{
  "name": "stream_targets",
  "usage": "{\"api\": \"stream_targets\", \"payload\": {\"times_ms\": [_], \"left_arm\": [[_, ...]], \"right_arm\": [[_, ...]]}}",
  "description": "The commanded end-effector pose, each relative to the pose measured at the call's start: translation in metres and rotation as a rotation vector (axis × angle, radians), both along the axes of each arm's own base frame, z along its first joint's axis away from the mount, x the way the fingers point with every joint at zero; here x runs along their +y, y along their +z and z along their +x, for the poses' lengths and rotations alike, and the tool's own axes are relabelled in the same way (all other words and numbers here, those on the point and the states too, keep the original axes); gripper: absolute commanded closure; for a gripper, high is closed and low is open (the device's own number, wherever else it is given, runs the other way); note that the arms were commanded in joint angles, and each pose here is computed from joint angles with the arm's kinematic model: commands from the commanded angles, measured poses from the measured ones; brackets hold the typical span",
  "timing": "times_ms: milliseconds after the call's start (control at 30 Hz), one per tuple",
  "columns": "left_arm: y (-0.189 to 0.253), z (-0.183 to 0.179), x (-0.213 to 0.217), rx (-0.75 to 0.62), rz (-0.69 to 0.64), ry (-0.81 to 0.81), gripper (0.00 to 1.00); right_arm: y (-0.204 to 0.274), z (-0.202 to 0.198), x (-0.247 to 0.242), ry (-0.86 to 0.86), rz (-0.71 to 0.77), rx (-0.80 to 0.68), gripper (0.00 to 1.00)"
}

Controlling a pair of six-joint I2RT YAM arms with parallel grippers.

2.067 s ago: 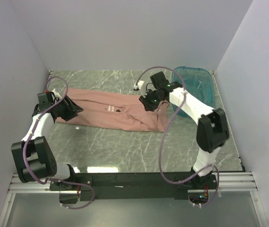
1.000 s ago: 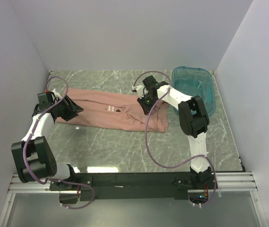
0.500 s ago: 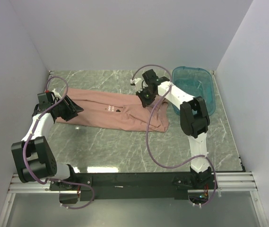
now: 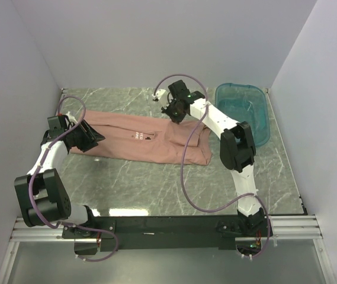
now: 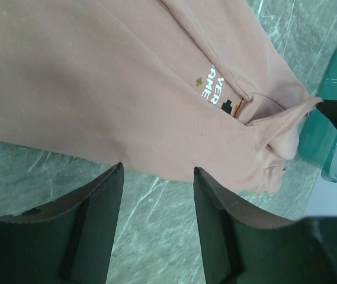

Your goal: Fold and stack the t-shirts

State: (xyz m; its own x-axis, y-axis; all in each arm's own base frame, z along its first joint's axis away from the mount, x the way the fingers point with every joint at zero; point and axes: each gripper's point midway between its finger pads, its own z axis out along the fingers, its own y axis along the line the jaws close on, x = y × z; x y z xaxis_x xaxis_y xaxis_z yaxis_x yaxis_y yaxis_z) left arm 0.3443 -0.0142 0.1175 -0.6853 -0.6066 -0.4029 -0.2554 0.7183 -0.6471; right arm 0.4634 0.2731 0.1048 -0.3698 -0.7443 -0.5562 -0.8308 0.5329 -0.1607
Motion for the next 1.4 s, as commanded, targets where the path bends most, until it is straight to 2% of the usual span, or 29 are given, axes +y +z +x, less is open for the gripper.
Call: {"api": "stream_targets", "payload": {"times_ms": [0, 367, 733, 1067, 1367], "left_arm": [[0.005, 0.005, -0.002, -0.040, 0.015, -0.033, 0.44], [0.005, 0.005, -0.002, -0.039, 0.014, -0.035, 0.44], [0.004, 0.005, -0.002, -0.038, 0.010, -0.036, 0.44], [0.003, 0.005, -0.002, -0.034, 0.009, -0.038, 0.44], [0.002, 0.005, -0.002, -0.033, 0.009, -0.038, 0.44]], "right_arm": [[0.001, 0.016, 0.005, 0.019, -0.059, -0.085, 1.00], [0.004, 0.026, 0.024, 0.054, -0.116, -0.222, 1.00], [-0.010, 0.028, 0.038, 0.103, -0.158, -0.240, 1.00], [0.004, 0.040, 0.050, 0.107, -0.127, -0.296, 1.00], [-0.004, 0.036, 0.061, 0.140, -0.140, -0.302, 1.00]]}}
